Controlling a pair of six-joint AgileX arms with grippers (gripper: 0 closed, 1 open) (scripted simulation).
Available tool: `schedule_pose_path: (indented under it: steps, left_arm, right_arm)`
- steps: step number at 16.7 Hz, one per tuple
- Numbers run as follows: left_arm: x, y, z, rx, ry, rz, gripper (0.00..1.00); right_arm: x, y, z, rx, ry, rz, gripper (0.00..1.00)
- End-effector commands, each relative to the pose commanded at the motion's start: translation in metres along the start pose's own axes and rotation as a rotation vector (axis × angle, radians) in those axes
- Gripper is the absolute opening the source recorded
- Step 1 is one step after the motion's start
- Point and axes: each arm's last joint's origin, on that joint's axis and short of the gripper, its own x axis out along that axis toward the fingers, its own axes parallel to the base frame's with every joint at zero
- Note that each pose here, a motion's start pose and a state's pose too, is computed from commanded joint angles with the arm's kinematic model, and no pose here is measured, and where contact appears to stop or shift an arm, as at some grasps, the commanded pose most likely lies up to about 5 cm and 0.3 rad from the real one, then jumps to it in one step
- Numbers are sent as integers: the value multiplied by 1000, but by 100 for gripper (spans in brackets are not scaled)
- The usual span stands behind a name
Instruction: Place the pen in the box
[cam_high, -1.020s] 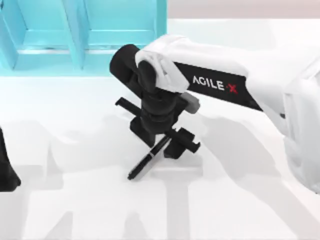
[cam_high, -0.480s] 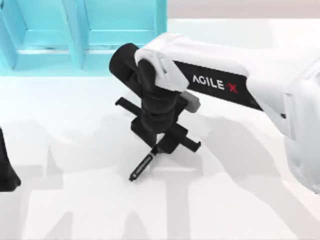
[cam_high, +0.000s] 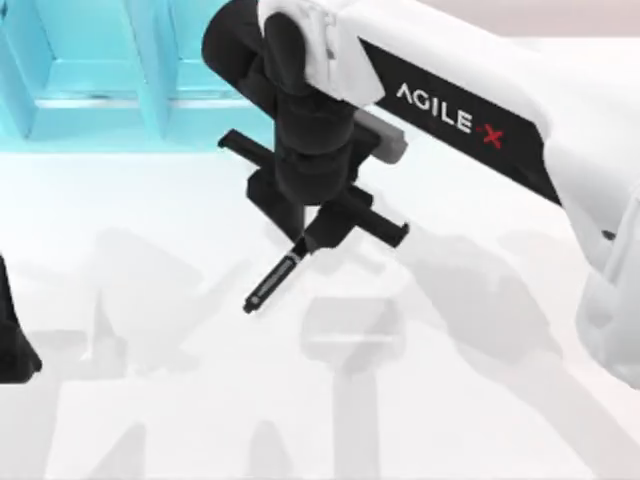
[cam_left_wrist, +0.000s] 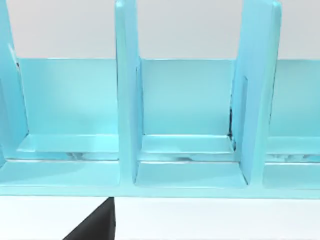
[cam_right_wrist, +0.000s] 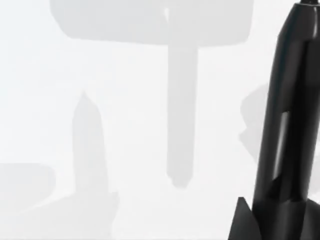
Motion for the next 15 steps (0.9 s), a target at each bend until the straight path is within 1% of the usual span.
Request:
schedule_pose_path:
  steps: [2, 7, 9, 10, 12, 15]
  left_arm:
    - [0, 0, 0, 0, 0, 0, 100]
    - [0, 0, 0, 0, 0, 0, 100]
    - [0, 0, 0, 0, 0, 0, 100]
    - [0, 0, 0, 0, 0, 0, 100]
    - [0, 0, 0, 0, 0, 0, 100]
    - [0, 0, 0, 0, 0, 0, 100]
  right_arm:
    - [-11, -1, 1, 0, -1, 4, 0]
    - [-11, -1, 0, -1, -1, 4, 0]
    - [-13, -6, 15, 22, -3, 4, 0]
    - [-15, -11, 30, 45, -4, 4, 0]
    - [-19, -29, 72, 114, -9, 2, 0]
    - [-26, -82, 155, 264, -16, -10, 0]
